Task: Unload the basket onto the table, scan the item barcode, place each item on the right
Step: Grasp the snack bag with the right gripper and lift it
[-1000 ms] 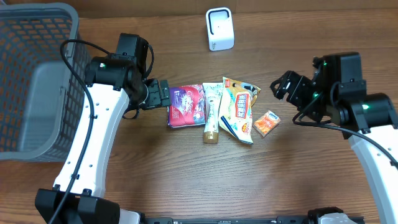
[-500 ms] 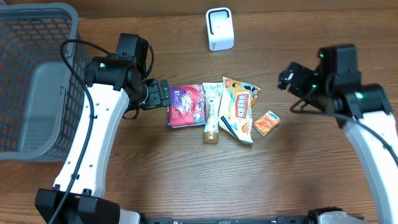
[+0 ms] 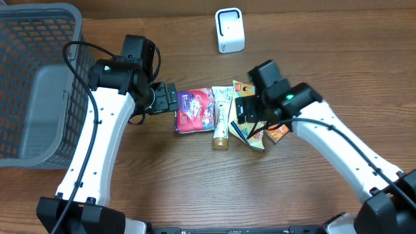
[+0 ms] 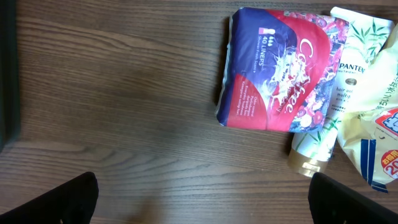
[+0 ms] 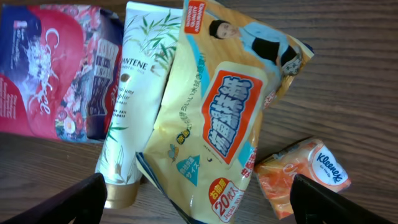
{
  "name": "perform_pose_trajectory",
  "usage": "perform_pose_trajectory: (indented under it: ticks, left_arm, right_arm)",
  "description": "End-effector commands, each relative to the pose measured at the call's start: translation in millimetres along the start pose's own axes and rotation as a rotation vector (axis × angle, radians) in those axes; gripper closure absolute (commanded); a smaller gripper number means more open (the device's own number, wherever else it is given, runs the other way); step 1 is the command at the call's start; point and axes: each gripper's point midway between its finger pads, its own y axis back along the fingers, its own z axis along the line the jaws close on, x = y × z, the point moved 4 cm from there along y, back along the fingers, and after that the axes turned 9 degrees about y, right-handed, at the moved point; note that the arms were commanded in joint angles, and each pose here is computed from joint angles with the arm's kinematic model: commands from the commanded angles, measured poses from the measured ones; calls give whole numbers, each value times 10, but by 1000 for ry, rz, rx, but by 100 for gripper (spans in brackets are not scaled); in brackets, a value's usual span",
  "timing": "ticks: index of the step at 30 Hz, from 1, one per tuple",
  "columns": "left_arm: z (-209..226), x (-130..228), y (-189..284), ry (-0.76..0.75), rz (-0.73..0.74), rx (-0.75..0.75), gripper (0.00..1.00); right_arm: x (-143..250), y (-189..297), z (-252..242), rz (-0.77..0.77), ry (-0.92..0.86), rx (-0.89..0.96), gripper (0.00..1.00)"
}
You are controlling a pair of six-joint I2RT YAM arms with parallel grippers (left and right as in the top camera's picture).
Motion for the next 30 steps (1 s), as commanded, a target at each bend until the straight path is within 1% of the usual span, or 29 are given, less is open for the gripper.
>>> perform_pose_trajectory:
  ticks: [1,4,6,11,14,21,26,30]
  left_arm:
    - [-7,-15,19,7,-12,-3,0]
    - [-7,-14,19,7,-11,-3,0]
    - [-7,-15,19,7,-12,-3,0]
    - [-7,-14,19,7,-11,-3,0]
    - [-7,-15,19,7,-12,-3,0]
    - [-7,-15,19,7,-12,-3,0]
    - [-7,-15,19,7,-12,-3,0]
    - [-7,-15,19,7,-12,-3,0]
  right_arm:
    - [-9,-29,205,-22,110,92,4]
    - [62,-67,405,-10,221,89,4]
    - [106,-133,474,1,259,121,4]
    - [289,-384,426,112,302,206,4]
    - [366,-483,424,160,310,206,6]
    - [384,-527,433,167,337,197,9]
    - [508,-695,426,169,353,175,10]
    - [458,-763,449,121,346,167,10]
